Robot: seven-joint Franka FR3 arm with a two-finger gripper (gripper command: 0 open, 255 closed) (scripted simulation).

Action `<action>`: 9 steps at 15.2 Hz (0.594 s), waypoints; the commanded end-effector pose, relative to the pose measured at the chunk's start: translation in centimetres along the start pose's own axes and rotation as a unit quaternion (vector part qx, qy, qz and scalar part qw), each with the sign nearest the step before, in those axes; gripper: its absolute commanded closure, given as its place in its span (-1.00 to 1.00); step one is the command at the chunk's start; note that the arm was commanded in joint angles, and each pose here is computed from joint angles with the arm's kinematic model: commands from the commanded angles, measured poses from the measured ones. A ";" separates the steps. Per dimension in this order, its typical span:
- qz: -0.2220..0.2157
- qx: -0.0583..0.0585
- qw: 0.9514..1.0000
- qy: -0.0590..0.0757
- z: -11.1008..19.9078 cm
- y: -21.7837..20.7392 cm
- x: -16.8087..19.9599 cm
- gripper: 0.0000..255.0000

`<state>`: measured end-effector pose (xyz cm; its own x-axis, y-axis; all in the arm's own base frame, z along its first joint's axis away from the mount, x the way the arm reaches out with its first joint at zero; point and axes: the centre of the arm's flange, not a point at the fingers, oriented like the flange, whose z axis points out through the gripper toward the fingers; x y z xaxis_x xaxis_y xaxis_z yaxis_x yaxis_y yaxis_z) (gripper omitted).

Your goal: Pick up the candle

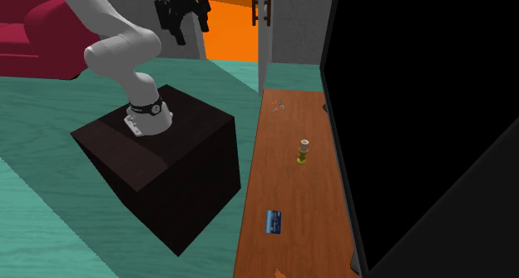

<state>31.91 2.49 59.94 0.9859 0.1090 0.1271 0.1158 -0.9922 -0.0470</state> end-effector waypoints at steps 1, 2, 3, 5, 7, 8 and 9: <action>0.000 0.000 1.000 0.000 0.0 0.0 0.0 -1.00; 0.001 0.000 1.000 -0.001 1.1 -0.6 0.6 -1.00; 0.003 -0.001 1.000 -0.002 2.2 -1.1 1.1 -1.00; 0.005 -0.002 1.000 -0.005 4.3 -2.3 2.3 -1.00; 0.008 -0.003 1.000 -0.007 6.5 -3.4 3.4 -1.00; 0.009 -0.003 1.000 -0.008 7.6 -3.9 3.9 -1.00; 0.010 -0.004 1.000 -0.010 8.7 -4.5 4.5 -1.00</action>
<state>36.39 7.08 53.05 0.9898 0.0931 0.1082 0.0981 -0.9943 -0.0419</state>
